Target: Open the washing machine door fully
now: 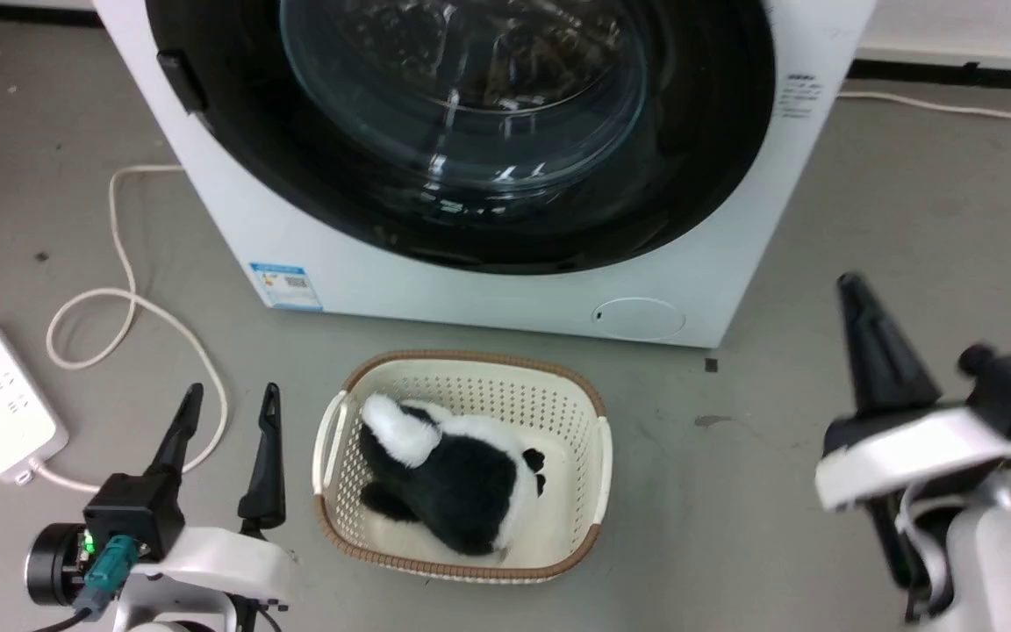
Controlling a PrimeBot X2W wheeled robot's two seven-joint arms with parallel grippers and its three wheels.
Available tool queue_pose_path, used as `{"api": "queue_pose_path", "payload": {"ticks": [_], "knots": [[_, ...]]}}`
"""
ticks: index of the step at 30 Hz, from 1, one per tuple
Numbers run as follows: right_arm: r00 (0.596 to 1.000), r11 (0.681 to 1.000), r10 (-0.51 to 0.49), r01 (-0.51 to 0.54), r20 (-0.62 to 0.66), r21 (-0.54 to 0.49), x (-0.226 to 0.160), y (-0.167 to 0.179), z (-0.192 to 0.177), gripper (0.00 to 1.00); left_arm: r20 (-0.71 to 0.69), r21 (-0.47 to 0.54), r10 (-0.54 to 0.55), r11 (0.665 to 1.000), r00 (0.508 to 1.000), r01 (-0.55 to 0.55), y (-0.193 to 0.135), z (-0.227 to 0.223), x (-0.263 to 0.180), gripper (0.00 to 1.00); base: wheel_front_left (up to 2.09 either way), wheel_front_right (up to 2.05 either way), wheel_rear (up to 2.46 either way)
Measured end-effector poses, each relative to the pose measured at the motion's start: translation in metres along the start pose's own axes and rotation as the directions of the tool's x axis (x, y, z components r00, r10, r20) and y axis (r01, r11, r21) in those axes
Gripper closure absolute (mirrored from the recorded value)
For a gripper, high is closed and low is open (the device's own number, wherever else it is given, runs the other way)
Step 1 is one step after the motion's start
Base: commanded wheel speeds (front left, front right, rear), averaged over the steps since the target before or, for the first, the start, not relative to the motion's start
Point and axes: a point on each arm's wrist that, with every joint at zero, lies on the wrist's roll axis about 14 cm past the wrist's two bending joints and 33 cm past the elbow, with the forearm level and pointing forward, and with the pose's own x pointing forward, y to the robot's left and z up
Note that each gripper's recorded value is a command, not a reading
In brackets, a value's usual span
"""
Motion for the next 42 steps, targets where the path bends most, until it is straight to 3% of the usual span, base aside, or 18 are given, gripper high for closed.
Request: {"api": "queue_pose_path", "payload": {"ticks": [8, 9, 17, 21, 29, 34, 42], "knots": [[1.0, 0.99, -0.008, 0.01, -0.011, 0.141, 0.038, -0.004, -0.007, 1.0, -0.005, -0.006, 0.027, 1.0, 1.0, -0.027, 0.013, -0.005, 0.003, 0.0, 0.0, 0.0, 0.0], [0.999, 0.975, -0.012, 0.019, -0.031, 0.22, 0.054, -0.006, -0.013, 1.0, -0.016, -0.006, 0.04, 0.999, 0.999, -0.041, 0.018, -0.009, 0.003, 0.0, 0.0, 0.0, 0.0], [0.995, 0.931, -0.001, 0.039, -0.105, 0.364, 0.099, -0.002, -0.033, 1.0, -0.023, -0.003, 0.071, 0.997, 0.997, -0.071, 0.033, -0.014, 0.003, 0.0, 0.0, 0.0, 0.0], [0.987, 0.879, 0.015, 0.064, -0.162, 0.473, 0.126, 0.004, -0.045, 1.0, -0.031, 0.001, 0.093, 0.996, 0.995, -0.093, 0.043, -0.018, 0.001, 0.0, 0.0, 0.0, 0.0], [0.982, 0.821, -0.006, 0.111, -0.187, 0.56, 0.157, 0.001, -0.047, 1.0, -0.027, 0.004, 0.123, 0.992, 0.992, -0.123, 0.056, -0.018, -0.001, 0.0, 0.0, 0.0, 0.0], [0.985, 0.813, -0.035, 0.127, -0.17, 0.568, 0.159, -0.011, -0.04, 1.0, -0.017, 0.001, 0.141, 0.99, 0.99, -0.141, 0.062, -0.016, -0.003, 0.0, 0.0, 0.0, 0.0], [0.973, 0.706, -0.126, 0.227, -0.196, 0.671, 0.152, -0.055, -0.038, 1.0, -0.006, 0.003, 0.132, 0.991, 0.991, -0.132, 0.062, -0.016, -0.002, 0.0, 0.0, 0.0, 0.0]]}}
